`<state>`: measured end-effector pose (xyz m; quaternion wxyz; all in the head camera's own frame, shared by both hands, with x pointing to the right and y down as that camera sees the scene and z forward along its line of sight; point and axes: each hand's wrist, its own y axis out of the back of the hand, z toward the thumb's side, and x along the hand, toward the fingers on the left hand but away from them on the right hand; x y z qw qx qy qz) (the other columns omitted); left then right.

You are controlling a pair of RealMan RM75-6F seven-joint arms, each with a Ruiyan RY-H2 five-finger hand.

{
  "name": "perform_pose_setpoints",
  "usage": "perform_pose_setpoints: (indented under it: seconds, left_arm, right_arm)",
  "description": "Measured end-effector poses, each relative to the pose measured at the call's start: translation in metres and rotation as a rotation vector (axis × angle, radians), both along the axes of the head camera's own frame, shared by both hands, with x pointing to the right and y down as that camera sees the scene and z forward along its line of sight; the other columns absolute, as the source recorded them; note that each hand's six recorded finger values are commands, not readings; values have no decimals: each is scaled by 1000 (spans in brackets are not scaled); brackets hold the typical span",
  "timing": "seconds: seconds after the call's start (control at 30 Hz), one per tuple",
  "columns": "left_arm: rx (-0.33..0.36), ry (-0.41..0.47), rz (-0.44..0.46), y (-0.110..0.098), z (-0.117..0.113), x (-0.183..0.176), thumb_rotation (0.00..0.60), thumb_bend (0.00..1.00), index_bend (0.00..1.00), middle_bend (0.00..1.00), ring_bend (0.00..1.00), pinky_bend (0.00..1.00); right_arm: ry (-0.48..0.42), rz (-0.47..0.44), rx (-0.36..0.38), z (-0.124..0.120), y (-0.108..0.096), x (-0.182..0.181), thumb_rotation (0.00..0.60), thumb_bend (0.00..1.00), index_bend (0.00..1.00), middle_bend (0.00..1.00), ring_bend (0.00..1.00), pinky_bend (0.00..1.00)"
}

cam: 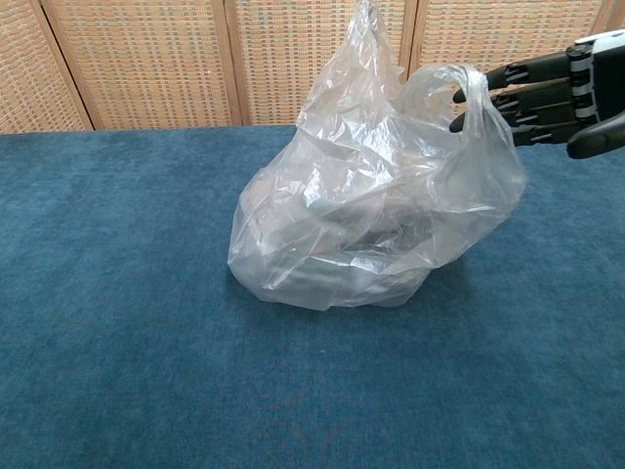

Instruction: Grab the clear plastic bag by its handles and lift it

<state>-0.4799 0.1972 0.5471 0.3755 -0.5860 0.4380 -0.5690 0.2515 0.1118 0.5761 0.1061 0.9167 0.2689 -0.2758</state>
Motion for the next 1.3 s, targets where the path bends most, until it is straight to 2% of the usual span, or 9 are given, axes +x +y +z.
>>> perform_pose_setpoints:
  seconds: [0.17, 0.37, 0.5, 0.63, 0.77, 1.1, 1.3]
  left_arm:
    - [-4, 3, -7, -2, 1, -1, 600, 13, 0, 0, 0, 0]
    - [-10, 2, -12, -3, 3, -2, 600, 14, 0, 0, 0, 0]
    - [-9, 0, -10, -3, 3, -1, 600, 13, 0, 0, 0, 0]
    - [-11, -2, -9, -3, 4, 1, 600, 13, 0, 0, 0, 0]
    - [-12, -3, -10, -3, 5, 1, 600, 13, 0, 0, 0, 0]
    - [-11, -2, -20, -5, 6, -1, 600, 14, 0, 0, 0, 0]
    - [-12, -2, -25, -7, 6, -3, 600, 15, 0, 0, 0, 0]
  right_arm:
    - [-28, -11, -9, -3, -4, -16, 600, 0, 176, 193, 56, 40]
    - [-59, 8, -7, -12, -6, -20, 600, 0, 187, 207, 73, 86]
    - [-89, 32, -42, -15, -5, -22, 600, 0, 183, 209, 75, 86]
    - [-118, 49, -105, -14, -5, -28, 600, 0, 178, 208, 77, 101]
    - [-166, 88, -187, -13, -8, -35, 600, 0, 178, 209, 86, 192]
    - [-346, 220, -412, -13, -26, -60, 600, 0, 152, 203, 79, 191]
    - [-380, 225, -481, -4, -35, -81, 600, 0, 150, 191, 58, 143]
